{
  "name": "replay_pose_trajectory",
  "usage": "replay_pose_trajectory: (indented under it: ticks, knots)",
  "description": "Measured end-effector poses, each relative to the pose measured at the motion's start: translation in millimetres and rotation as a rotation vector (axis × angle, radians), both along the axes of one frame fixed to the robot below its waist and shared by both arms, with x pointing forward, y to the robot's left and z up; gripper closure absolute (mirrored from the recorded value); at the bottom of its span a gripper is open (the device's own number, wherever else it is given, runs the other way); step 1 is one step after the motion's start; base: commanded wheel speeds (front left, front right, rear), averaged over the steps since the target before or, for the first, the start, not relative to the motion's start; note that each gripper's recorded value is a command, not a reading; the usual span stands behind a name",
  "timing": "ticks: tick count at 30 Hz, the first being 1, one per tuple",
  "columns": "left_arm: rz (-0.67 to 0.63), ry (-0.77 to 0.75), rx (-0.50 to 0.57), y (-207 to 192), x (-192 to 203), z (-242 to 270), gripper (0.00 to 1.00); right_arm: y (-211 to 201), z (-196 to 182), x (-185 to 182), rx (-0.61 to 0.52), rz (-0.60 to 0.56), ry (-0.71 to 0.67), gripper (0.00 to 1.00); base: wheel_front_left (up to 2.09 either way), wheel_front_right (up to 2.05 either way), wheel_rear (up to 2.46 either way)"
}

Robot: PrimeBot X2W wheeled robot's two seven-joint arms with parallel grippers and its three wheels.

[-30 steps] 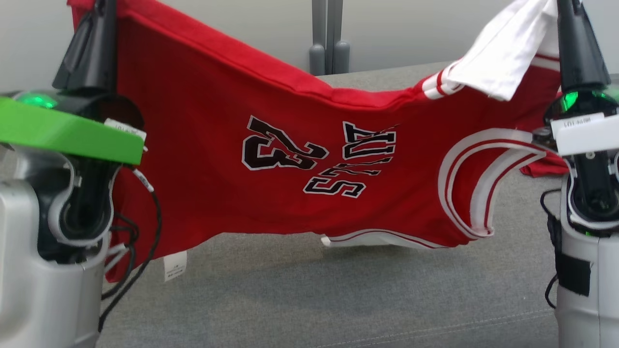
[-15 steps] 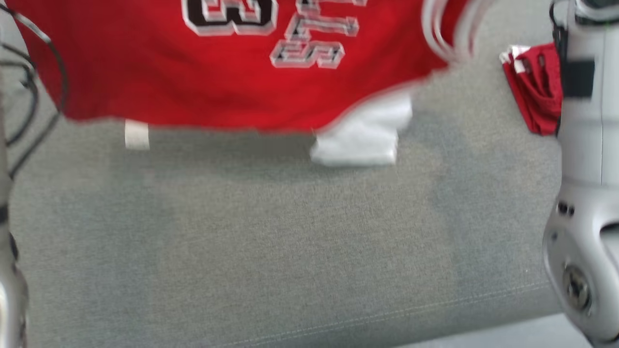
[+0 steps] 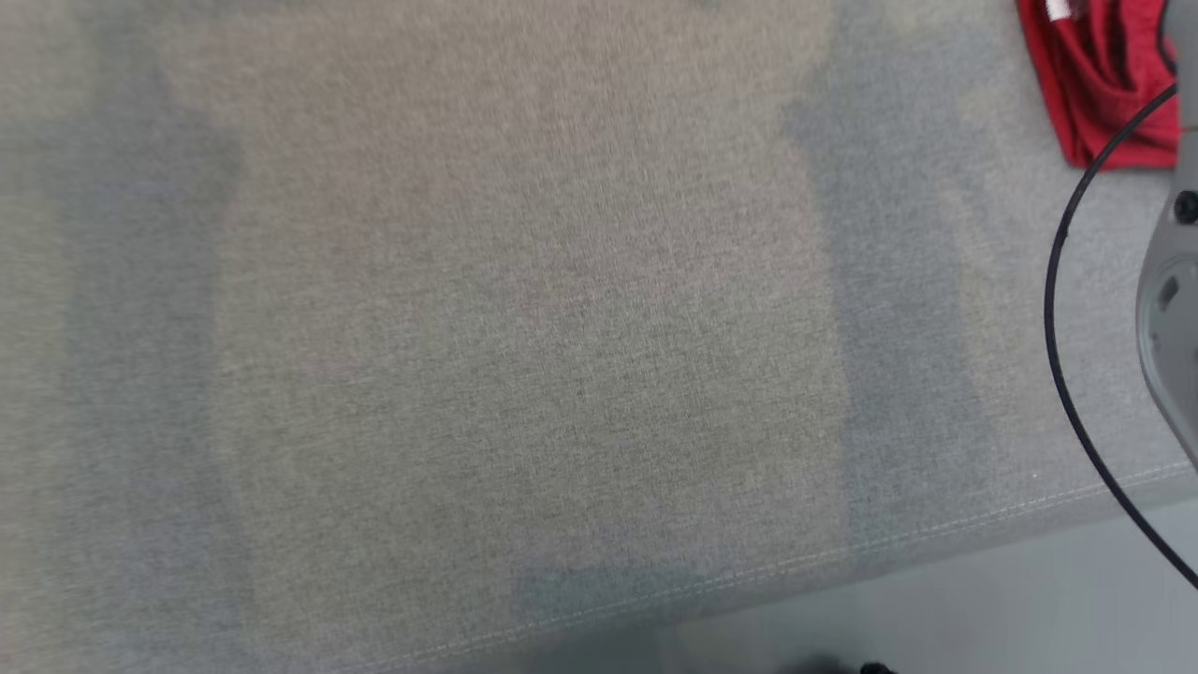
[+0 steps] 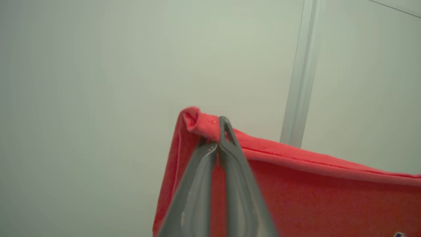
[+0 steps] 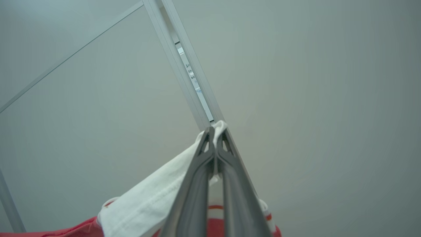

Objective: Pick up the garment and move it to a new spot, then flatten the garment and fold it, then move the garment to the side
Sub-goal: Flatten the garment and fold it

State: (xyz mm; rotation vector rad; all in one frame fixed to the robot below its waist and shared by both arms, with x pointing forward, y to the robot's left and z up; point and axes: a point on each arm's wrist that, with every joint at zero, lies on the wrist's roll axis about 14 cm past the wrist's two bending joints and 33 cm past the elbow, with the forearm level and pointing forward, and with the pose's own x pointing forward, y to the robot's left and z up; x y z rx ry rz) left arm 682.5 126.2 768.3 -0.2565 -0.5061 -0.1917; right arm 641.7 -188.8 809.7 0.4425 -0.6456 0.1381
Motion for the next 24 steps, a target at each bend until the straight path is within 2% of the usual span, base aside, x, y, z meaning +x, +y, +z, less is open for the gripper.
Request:
replay_pose_trajectory:
  ticks: [6,9,12,18,24]
  knots:
    - [0.009,0.201,0.02,8.4,45.6,-129.7,1.0,9.5,-118.9,40.5,-0.002,0.043,0.21,1.0,0.0,0.0,0.0]
    - [-0.01,0.28,0.0,10.3,52.7,-187.6,1.0,16.5,-159.3,44.3,0.011,0.078,0.252,1.0,0.0,0.0,0.0]
    - [-0.032,0.319,-0.038,12.6,52.5,-222.8,1.0,19.8,-193.5,39.2,0.029,0.102,0.287,1.0,0.0,0.0,0.0]
    - [-0.071,0.334,-0.077,12.9,30.3,-243.5,1.0,12.4,-212.9,10.8,0.068,0.114,0.292,1.0,0.0,0.0,0.0]
    - [-0.093,0.383,-0.131,14.9,-15.7,-264.9,1.0,7.8,-234.6,-30.2,0.14,0.149,0.338,1.0,0.0,0.0,0.0]
